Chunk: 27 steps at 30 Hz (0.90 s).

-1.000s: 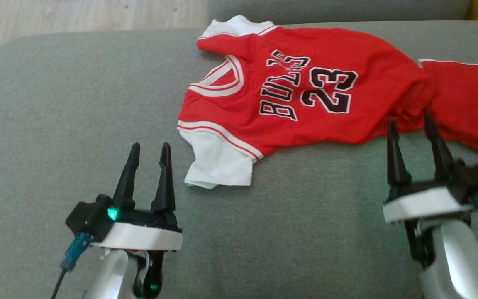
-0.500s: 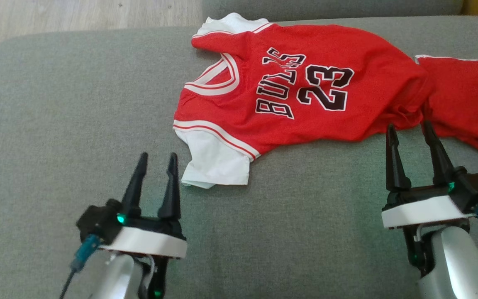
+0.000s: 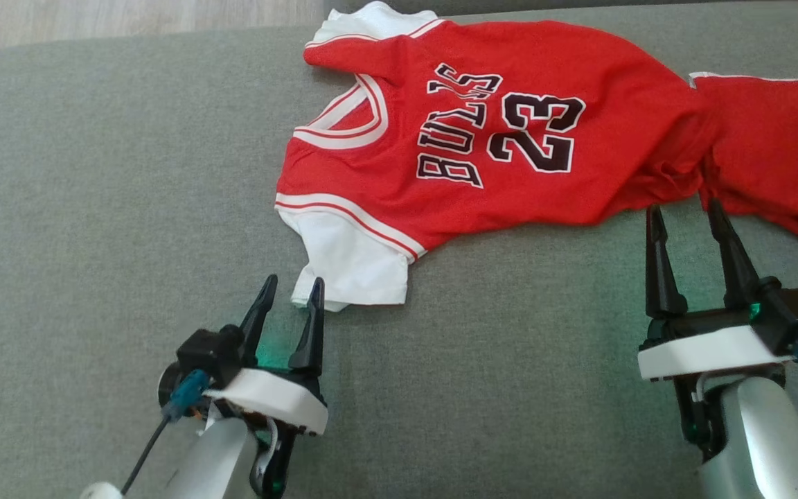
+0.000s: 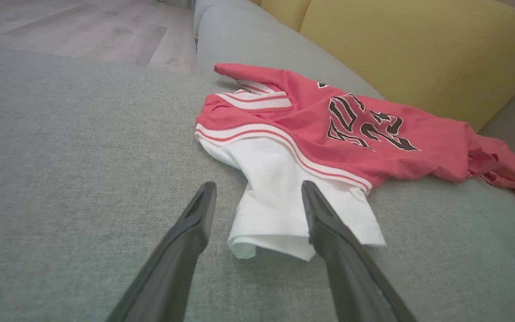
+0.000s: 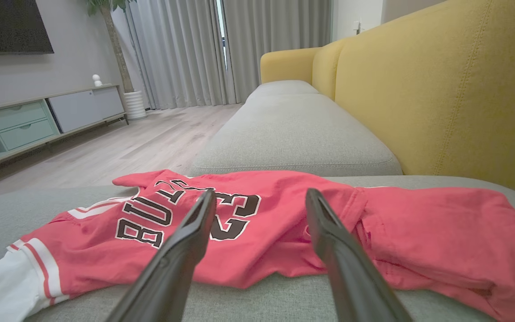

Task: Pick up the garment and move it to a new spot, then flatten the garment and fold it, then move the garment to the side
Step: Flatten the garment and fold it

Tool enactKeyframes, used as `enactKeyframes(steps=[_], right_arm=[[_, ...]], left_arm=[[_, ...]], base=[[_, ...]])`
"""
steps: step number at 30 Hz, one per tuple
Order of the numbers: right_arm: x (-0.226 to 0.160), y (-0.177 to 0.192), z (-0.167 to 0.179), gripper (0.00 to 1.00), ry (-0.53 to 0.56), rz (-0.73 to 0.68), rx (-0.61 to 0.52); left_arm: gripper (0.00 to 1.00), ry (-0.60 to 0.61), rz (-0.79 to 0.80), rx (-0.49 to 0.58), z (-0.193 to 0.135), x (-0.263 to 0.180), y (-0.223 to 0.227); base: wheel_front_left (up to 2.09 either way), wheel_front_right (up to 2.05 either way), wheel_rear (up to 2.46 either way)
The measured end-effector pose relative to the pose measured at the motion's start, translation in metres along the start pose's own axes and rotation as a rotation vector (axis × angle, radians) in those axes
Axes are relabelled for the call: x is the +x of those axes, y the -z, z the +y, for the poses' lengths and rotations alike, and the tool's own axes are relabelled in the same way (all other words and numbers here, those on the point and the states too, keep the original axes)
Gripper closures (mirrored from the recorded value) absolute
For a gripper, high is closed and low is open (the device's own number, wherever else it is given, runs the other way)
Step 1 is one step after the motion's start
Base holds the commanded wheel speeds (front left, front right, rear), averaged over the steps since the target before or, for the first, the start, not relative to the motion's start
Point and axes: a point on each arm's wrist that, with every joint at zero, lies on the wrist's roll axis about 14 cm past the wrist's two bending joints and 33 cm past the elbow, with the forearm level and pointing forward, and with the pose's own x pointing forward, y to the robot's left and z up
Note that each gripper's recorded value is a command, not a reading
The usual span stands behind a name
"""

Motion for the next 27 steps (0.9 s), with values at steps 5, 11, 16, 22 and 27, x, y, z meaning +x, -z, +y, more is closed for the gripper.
enactKeyframes(steps=[5, 11, 16, 22, 27], right_arm=[[-0.001, 0.004, -0.004, 0.0, 0.011, 0.01, 0.0], [0.003, 0.0, -0.008, 0.0, 0.021, -0.002, -0.004], [0.001, 0.003, -0.014, 0.0, 0.036, 0.007, -0.006], [-0.001, 0.01, -0.016, 0.0, 0.043, 0.03, -0.004], [0.002, 0.025, -0.02, 0.0, 0.057, 0.089, -0.009]], left_arm=[[0.0, -0.006, 0.076, 0.006, 0.002, 0.005, 0.019], [0.0, -0.015, 0.132, 0.024, 0.004, 0.011, 0.033], [0.4, -0.009, 0.164, 0.052, 0.005, 0.022, 0.036], [1.0, -0.021, 0.163, 0.058, 0.007, 0.023, 0.034], [1.0, -0.086, 0.041, 0.042, 0.019, 0.024, -0.003]], base=[[0.0, 0.0, 0.0], [0.0, 0.0, 0.0], [0.0, 0.0, 0.0], [0.0, 0.0, 0.0], [0.0, 0.0, 0.0]])
